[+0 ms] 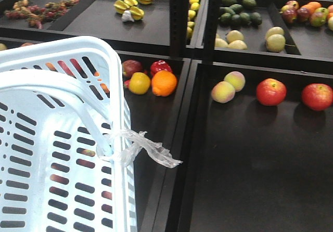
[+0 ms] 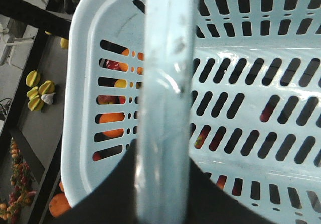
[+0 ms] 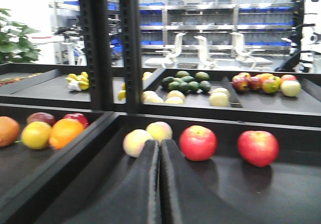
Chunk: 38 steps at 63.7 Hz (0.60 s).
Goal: Pick three apples into basket with both arms
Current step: 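Hold the basket in the left gripper while the base turns away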
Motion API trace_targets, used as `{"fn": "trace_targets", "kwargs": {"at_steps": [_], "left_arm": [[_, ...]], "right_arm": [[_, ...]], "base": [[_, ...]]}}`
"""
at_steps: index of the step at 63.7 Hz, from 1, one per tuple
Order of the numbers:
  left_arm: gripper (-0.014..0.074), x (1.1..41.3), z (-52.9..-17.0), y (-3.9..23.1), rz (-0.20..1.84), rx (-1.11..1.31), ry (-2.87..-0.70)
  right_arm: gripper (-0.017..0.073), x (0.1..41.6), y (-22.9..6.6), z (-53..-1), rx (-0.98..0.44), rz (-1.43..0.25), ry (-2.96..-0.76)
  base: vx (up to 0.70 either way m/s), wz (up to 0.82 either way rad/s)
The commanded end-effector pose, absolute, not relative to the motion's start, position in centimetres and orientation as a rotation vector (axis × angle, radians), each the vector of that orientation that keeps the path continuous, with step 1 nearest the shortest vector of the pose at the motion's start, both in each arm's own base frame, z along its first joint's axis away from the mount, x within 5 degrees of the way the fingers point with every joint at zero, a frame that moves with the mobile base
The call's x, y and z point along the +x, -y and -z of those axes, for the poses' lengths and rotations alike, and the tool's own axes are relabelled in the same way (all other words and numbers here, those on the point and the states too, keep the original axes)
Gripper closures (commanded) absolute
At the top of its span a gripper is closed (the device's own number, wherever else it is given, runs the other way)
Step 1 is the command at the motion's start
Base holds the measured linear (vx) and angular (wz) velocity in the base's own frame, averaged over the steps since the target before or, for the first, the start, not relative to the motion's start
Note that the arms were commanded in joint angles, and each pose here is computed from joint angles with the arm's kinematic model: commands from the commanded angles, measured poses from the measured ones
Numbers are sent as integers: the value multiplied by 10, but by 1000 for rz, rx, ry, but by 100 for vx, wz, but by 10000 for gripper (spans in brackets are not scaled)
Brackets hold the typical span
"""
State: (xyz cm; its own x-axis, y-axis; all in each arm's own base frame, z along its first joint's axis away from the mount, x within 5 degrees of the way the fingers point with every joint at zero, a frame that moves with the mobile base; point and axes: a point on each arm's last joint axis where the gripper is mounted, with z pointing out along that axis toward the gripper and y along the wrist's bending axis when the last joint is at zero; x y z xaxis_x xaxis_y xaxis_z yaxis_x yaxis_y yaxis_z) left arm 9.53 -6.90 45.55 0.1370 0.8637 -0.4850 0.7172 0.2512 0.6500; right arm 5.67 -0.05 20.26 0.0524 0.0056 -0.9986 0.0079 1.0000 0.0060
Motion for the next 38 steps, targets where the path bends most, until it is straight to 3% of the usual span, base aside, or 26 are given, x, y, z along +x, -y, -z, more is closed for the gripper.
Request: {"fn": "trace_targets", "kwargs": {"at_steps": [1, 38], "left_arm": [[601, 93, -472, 68, -195, 1412, -1525], [600, 93, -472, 68, -195, 1412, -1525]], "right_arm": [[568, 56, 0, -205, 2, 10, -1448], [568, 56, 0, -205, 2, 10, -1448]], "base": [[-7, 28], [-9, 35]]}}
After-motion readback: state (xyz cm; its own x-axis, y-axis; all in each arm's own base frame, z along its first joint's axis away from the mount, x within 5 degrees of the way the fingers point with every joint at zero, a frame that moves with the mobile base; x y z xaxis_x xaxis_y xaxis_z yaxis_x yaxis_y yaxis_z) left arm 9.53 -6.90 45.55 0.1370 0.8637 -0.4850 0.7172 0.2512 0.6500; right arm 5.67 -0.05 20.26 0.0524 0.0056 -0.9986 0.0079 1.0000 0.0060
